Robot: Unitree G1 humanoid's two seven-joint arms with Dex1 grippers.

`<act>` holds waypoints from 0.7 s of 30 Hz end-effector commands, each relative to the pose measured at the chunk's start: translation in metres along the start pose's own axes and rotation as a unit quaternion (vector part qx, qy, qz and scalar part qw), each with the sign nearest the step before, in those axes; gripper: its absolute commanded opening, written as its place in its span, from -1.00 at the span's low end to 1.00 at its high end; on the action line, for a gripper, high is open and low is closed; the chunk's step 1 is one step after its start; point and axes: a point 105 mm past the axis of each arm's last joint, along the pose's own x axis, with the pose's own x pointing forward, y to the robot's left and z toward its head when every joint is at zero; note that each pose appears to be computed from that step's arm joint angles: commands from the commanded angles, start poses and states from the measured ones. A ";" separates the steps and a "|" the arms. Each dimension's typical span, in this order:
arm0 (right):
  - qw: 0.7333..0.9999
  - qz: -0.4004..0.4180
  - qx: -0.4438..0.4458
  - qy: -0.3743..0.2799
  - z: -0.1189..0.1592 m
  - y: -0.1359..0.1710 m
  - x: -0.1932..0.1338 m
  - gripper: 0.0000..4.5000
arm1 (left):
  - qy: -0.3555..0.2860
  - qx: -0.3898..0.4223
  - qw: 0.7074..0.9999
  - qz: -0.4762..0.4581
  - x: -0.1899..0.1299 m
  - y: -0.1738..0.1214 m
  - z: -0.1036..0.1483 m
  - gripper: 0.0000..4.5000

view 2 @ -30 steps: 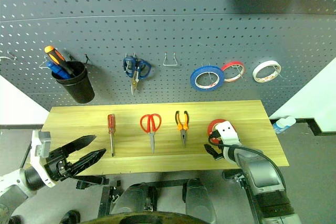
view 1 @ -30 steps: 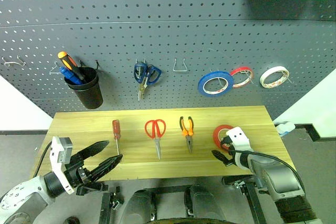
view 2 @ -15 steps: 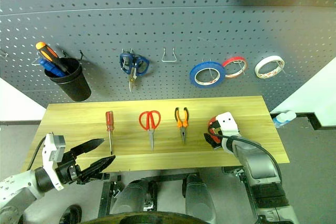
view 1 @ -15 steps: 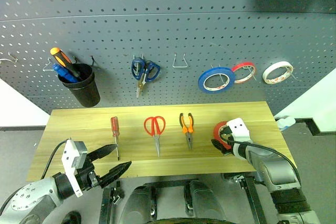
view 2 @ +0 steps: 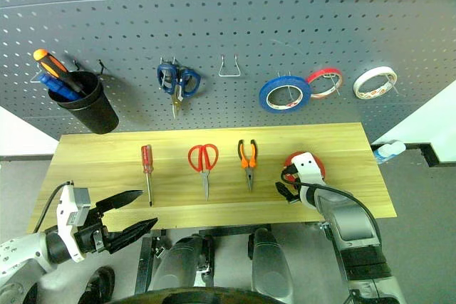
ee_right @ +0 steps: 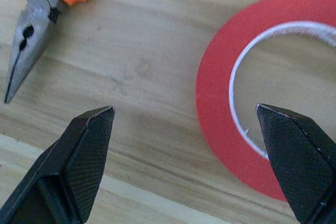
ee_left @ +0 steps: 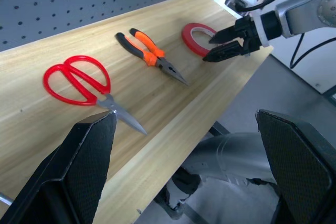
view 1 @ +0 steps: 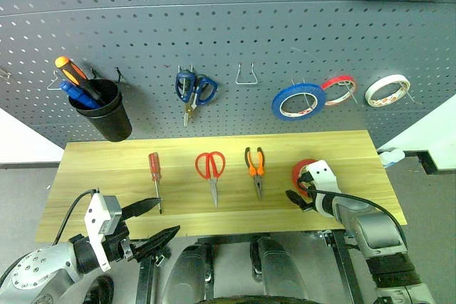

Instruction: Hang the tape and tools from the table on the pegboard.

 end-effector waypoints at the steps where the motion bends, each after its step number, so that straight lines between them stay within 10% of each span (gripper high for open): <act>1: 1.000 -0.017 0.001 0.000 0.000 -0.009 -0.004 1.00 | -0.006 0.026 1.000 -0.008 -0.001 -0.003 0.010 0.97; 11: 0.999 -0.033 -0.003 0.014 -0.002 -0.018 0.004 1.00 | -0.011 0.026 0.999 -0.015 0.002 -0.006 0.013 0.97; 21: 0.999 -0.023 -0.032 0.019 -0.004 -0.013 0.007 -0.25 | -0.007 0.029 0.999 -0.022 0.004 -0.010 0.012 1.00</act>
